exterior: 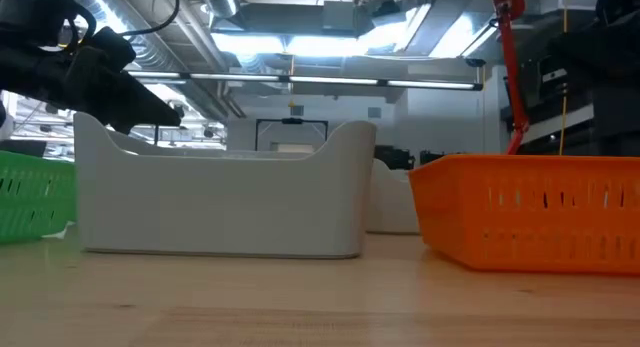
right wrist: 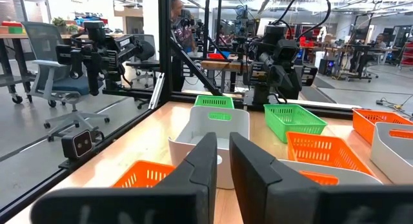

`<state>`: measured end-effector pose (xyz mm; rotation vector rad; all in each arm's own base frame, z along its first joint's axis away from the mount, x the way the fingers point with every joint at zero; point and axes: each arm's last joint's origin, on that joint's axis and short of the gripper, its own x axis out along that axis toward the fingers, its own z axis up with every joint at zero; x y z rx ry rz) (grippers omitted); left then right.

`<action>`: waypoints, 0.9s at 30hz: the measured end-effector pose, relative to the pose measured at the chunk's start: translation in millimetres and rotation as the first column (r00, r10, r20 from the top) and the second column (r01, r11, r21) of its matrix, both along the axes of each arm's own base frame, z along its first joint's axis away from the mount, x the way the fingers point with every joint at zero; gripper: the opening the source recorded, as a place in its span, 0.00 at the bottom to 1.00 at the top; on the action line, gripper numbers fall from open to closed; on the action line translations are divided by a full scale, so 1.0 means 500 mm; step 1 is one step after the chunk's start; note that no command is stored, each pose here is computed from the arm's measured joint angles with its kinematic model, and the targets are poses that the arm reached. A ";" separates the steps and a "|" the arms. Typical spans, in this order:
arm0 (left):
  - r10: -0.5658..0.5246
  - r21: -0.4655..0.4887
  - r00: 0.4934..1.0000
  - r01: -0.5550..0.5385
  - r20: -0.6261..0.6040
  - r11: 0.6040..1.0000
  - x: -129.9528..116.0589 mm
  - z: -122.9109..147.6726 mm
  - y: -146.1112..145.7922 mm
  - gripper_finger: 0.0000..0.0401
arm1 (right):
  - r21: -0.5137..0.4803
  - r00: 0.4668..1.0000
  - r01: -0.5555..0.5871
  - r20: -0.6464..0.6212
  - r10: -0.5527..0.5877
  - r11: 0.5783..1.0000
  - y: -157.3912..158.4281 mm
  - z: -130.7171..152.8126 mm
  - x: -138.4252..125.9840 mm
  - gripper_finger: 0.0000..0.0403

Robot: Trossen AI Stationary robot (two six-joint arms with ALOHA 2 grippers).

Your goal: Stack baskets by color

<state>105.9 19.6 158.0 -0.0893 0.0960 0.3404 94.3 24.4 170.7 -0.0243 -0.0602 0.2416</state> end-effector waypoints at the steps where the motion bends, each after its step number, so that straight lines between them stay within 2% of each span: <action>1: 0.000 0.000 1.000 0.000 0.000 1.000 0.000 0.000 0.000 0.25 | 0.001 1.000 0.000 0.000 0.000 1.000 0.000 0.000 0.000 0.11; 21: 0.000 0.000 1.000 0.000 0.000 1.000 0.000 0.000 0.000 0.25 | 0.000 1.000 0.000 0.001 0.000 1.000 0.000 0.000 0.000 0.11; 27: 0.064 0.007 0.998 -0.064 0.000 0.998 -0.001 0.000 0.003 0.25 | 0.013 1.000 -0.001 -0.001 0.001 1.000 0.000 0.001 0.000 0.11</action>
